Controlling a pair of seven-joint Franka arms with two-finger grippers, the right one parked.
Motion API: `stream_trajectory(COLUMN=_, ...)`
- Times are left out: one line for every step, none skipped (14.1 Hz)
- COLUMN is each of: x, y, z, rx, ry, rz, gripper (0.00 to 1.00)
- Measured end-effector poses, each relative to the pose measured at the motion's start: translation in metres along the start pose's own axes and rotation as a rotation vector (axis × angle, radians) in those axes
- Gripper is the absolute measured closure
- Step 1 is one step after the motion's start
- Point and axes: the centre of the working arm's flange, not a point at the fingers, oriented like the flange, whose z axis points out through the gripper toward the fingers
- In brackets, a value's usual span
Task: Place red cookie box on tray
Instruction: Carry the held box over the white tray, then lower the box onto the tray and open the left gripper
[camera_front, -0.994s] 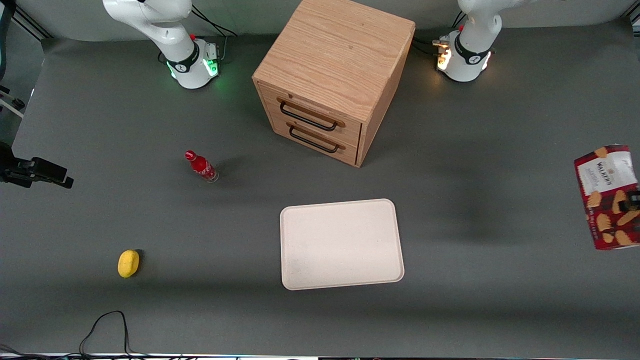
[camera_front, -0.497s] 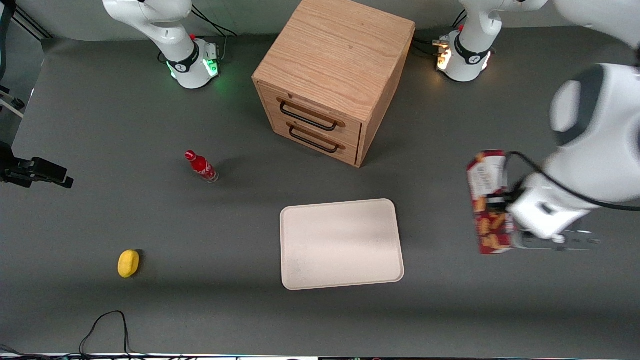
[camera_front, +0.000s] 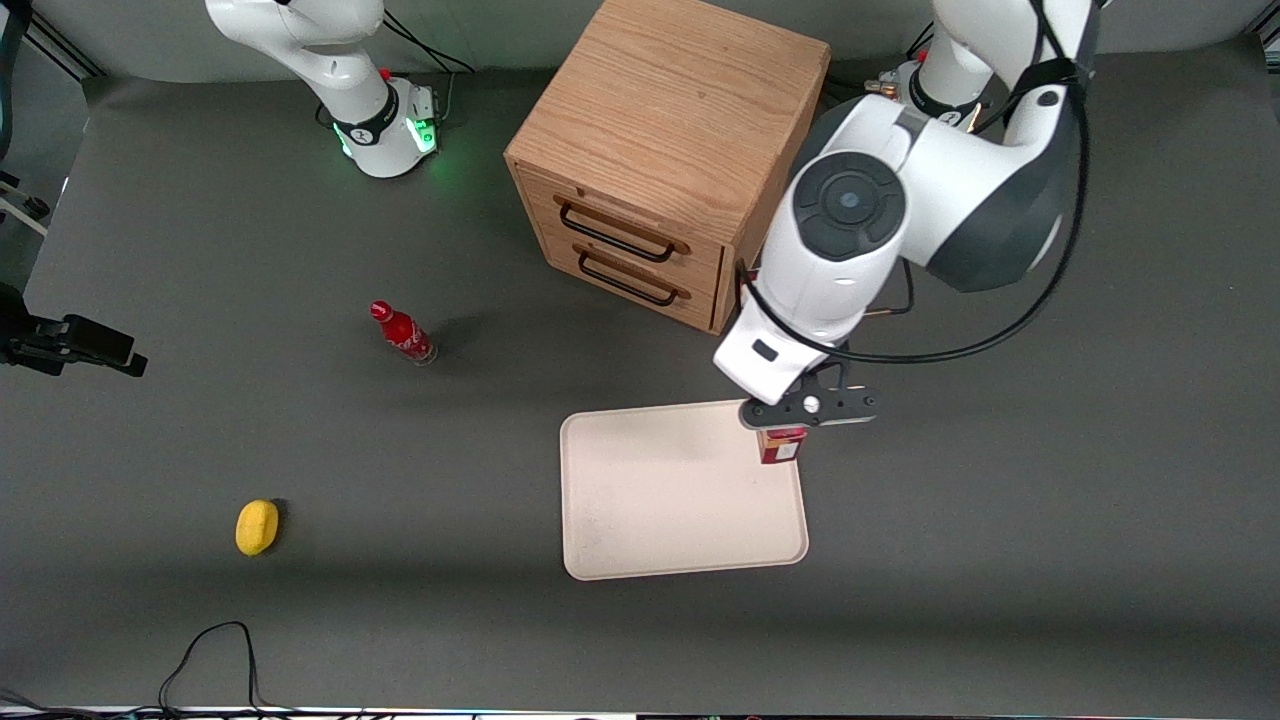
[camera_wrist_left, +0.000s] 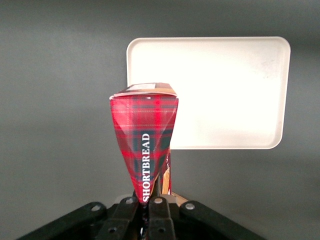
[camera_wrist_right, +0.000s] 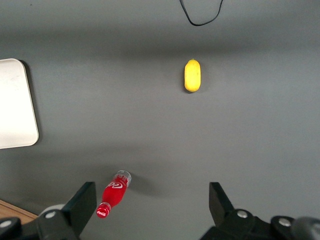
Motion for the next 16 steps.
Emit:
stream_trajectory(x=0.005, y=-0.002, z=0.01, rx=0.011, ry=-0.01, rz=-0.007, gripper=0.96)
stream_trajectory(x=0.012, y=-0.006, z=0.024, rx=0.024, ry=-0.021, rz=-0.015, gripper=0.96)
stream_trajectory(x=0.022, y=-0.009, z=0.042, rx=0.03, ry=-0.027, rz=-0.019, gripper=0.96)
stream_trajectory(x=0.032, y=-0.012, z=0.061, rx=0.03, ry=-0.026, rz=-0.019, gripper=0.96)
stream_trajectory(x=0.041, y=-0.013, z=0.082, rx=0.028, ry=-0.025, rz=-0.018, gripper=0.96)
stream_trajectory(x=0.049, y=-0.013, z=0.103, rx=0.026, ry=-0.022, rz=-0.021, gripper=0.96)
stream_trajectory(x=0.056, y=-0.015, z=0.123, rx=0.021, ry=-0.015, rz=-0.025, gripper=0.96)
stream_trajectory(x=0.062, y=-0.017, z=0.142, rx=0.013, ry=-0.004, rz=-0.027, gripper=0.96)
stream_trajectory(x=0.066, y=-0.018, z=0.16, rx=0.004, ry=0.008, rz=-0.028, gripper=0.96)
stream_trajectory(x=0.069, y=-0.02, z=0.177, rx=-0.002, ry=0.016, rz=-0.029, gripper=0.96)
stream_trajectory(x=0.071, y=-0.021, z=0.193, rx=-0.003, ry=0.017, rz=-0.029, gripper=0.96)
stream_trajectory(x=0.072, y=-0.022, z=0.205, rx=-0.004, ry=0.019, rz=-0.03, gripper=0.96)
stream_trajectory(x=0.075, y=-0.023, z=0.216, rx=-0.006, ry=0.023, rz=-0.031, gripper=0.96)
stream_trajectory(x=0.077, y=-0.023, z=0.225, rx=-0.008, ry=0.028, rz=-0.032, gripper=0.96)
stream_trajectory(x=0.079, y=-0.024, z=0.233, rx=-0.01, ry=0.034, rz=-0.032, gripper=0.96)
stream_trajectory(x=0.08, y=-0.023, z=0.24, rx=-0.012, ry=0.037, rz=-0.031, gripper=0.96)
